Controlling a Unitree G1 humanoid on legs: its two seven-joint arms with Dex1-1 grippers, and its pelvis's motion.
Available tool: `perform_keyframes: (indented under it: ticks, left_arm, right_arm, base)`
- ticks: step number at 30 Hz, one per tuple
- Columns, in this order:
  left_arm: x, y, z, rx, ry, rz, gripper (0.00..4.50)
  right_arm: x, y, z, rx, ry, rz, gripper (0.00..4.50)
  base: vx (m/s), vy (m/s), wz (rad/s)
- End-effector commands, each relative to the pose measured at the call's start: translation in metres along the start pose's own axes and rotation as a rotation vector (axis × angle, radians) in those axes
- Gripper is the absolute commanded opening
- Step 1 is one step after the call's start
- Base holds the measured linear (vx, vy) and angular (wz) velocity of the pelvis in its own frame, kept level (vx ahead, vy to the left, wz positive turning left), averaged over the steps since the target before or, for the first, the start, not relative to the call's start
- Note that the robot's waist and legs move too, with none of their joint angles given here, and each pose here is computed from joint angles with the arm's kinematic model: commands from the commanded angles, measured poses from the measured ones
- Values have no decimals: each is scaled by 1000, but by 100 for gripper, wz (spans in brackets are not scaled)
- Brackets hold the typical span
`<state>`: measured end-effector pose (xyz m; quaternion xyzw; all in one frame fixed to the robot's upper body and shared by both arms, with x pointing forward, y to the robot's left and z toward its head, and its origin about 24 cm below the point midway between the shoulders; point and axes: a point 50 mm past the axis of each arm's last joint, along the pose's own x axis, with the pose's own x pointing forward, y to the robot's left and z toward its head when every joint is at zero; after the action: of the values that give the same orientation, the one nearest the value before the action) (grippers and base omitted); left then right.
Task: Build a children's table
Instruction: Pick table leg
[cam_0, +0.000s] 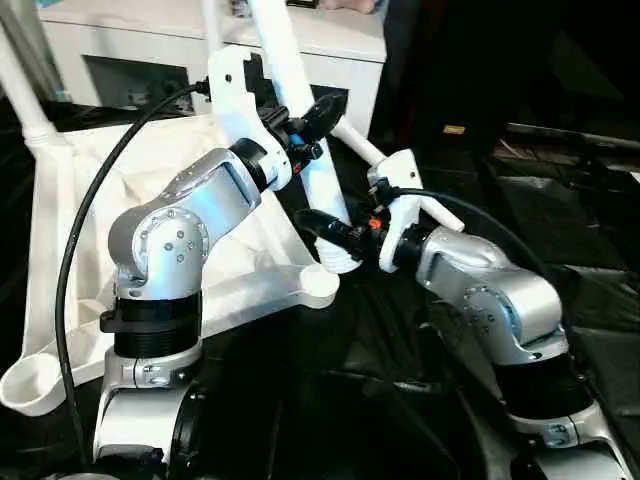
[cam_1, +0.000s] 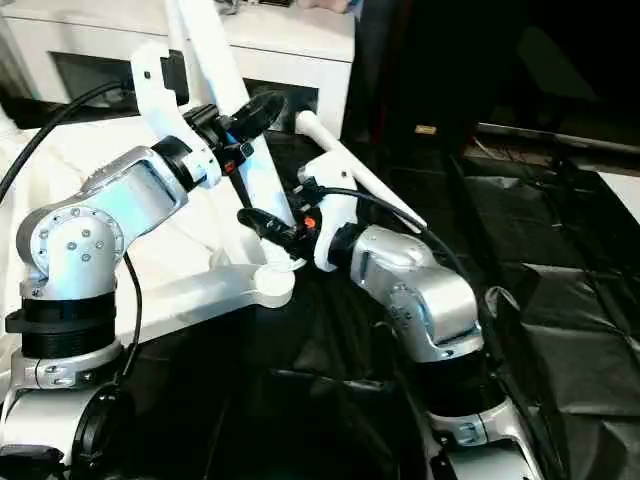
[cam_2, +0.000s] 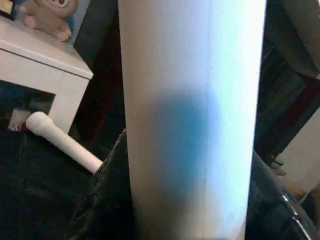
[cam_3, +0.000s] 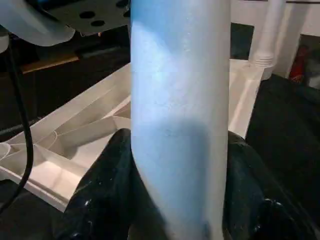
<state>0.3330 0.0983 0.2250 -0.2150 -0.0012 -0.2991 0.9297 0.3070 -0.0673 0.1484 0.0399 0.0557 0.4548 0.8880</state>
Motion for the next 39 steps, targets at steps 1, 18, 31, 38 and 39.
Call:
perform_keyframes:
  ticks: [1, 18, 31, 38, 39]
  left_arm:
    - [-7, 8, 6, 16, -20, 39, 189]
    - [-22, -17, 9, 30, 73, -328, 184]
    - [-20, -2, 30, -235, -2, -392, 184]
    - [-23, 1, 29, -311, 5, -425, 184]
    - [-23, 1, 30, -320, 3, -429, 184]
  right_arm:
    - [-3, -6, 10, -44, -34, -36, 190]
    - [-23, -11, 27, 46, -31, 169, 325]
    - [-40, -7, 47, 239, -51, 359, 325]
    - [-43, -10, 54, 320, -82, 381, 325]
    - [-44, -10, 55, 325, -81, 381, 325]
  base:
    - [0, 0, 0]
    - [0, 0, 0]
    - [0, 0, 0]
    - [0, 0, 0]
    - [0, 0, 0]
